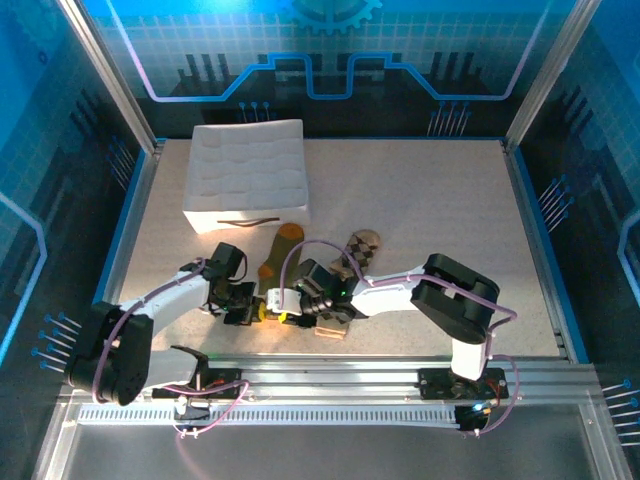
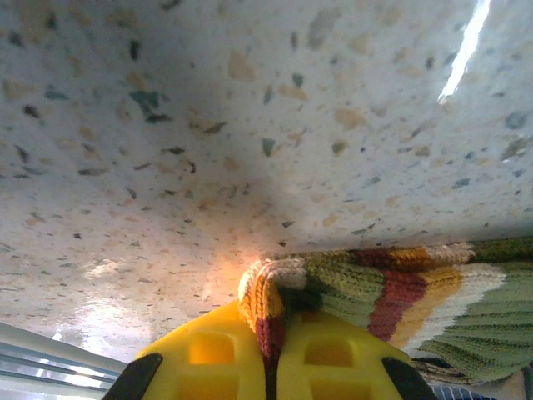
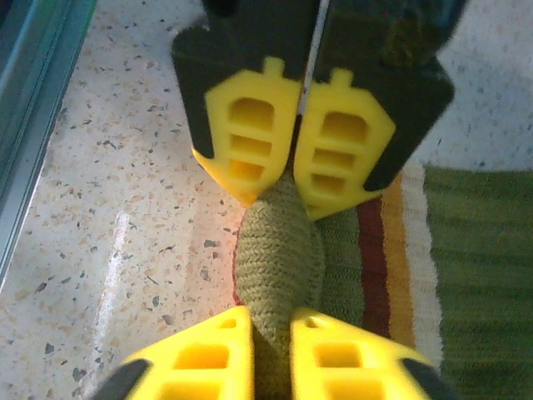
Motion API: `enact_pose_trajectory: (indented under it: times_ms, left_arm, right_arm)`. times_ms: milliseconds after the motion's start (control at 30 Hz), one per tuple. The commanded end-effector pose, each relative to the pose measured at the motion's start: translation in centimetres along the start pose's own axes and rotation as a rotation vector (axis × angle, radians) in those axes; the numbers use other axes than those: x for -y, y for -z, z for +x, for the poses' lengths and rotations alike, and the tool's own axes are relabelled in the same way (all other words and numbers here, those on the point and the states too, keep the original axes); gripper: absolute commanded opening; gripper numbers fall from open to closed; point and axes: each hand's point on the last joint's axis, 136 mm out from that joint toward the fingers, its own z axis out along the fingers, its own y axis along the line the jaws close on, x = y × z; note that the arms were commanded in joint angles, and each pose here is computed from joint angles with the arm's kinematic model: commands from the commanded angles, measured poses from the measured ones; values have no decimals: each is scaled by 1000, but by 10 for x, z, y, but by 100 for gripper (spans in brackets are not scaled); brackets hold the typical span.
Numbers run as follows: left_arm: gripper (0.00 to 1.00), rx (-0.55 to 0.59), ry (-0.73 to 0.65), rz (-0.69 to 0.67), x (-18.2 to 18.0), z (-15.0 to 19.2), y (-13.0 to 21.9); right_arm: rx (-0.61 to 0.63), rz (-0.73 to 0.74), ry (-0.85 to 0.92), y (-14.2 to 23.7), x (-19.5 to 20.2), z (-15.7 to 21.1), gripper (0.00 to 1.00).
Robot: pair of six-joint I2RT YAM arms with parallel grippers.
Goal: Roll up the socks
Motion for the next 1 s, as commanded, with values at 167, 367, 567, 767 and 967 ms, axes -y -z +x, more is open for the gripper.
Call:
enact_pose_trajectory:
  times_ms: [167,367,567,767,967]
  left_arm:
    - [14,161,28,-103,-34,-31,7]
    - [52,165,-49,-36,-28,-23,26]
    - [60,172,-170,77,-16,-15,43]
    - [55,194,-277,184,-2,-7,45]
    - [46,222,-319,236,-1,-4,46]
  right_arm:
    - [-43,-156,-349,-8,5,13,0]
    - [-80,-267,-542,-14,4,23,0]
    - [-137,-308,-695,-21,12,31,0]
    - [-184,-325,-819,-26,16,34,0]
    - [-221,-329,-926,-30,19,39,0]
